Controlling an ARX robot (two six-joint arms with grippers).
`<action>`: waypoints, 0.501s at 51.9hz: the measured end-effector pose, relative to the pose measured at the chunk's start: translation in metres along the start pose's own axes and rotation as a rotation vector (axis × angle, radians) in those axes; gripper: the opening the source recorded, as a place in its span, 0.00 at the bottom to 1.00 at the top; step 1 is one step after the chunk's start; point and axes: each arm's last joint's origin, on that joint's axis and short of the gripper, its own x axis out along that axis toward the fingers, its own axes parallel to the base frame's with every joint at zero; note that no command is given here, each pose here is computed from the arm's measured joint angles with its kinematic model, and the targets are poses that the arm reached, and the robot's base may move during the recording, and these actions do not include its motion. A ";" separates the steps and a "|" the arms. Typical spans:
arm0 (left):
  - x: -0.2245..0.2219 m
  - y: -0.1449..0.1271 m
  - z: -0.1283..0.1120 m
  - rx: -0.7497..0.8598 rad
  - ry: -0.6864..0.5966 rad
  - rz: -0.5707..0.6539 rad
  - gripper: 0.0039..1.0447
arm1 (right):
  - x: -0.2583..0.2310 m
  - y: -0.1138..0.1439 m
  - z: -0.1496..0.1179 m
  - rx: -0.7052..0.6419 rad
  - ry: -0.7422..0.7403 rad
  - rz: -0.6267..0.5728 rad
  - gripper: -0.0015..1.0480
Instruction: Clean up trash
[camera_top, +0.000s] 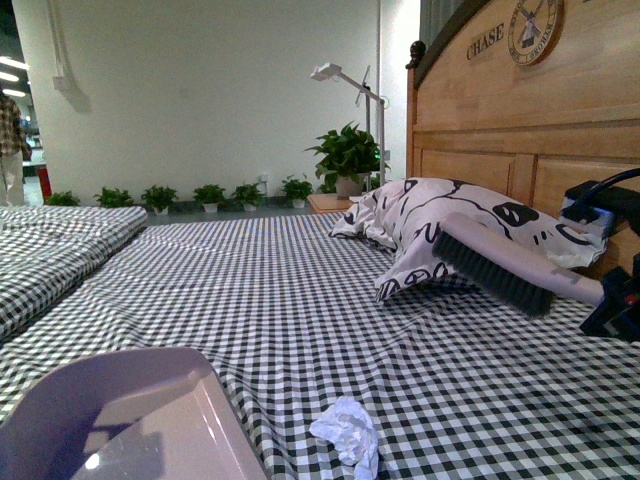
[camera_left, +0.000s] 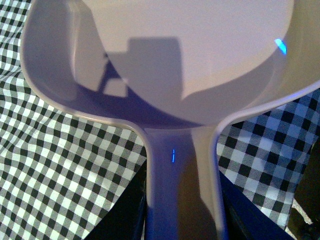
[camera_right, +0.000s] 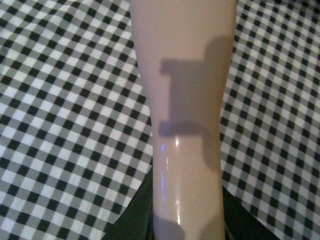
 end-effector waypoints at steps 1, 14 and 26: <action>0.000 0.000 0.000 0.001 0.000 0.002 0.26 | 0.002 0.004 0.000 -0.007 0.002 0.002 0.17; 0.007 -0.001 -0.005 0.002 -0.010 0.005 0.26 | 0.023 0.051 -0.020 -0.082 0.078 0.071 0.17; 0.015 -0.003 -0.011 -0.009 -0.005 -0.012 0.26 | 0.025 0.071 -0.030 -0.110 0.095 0.089 0.17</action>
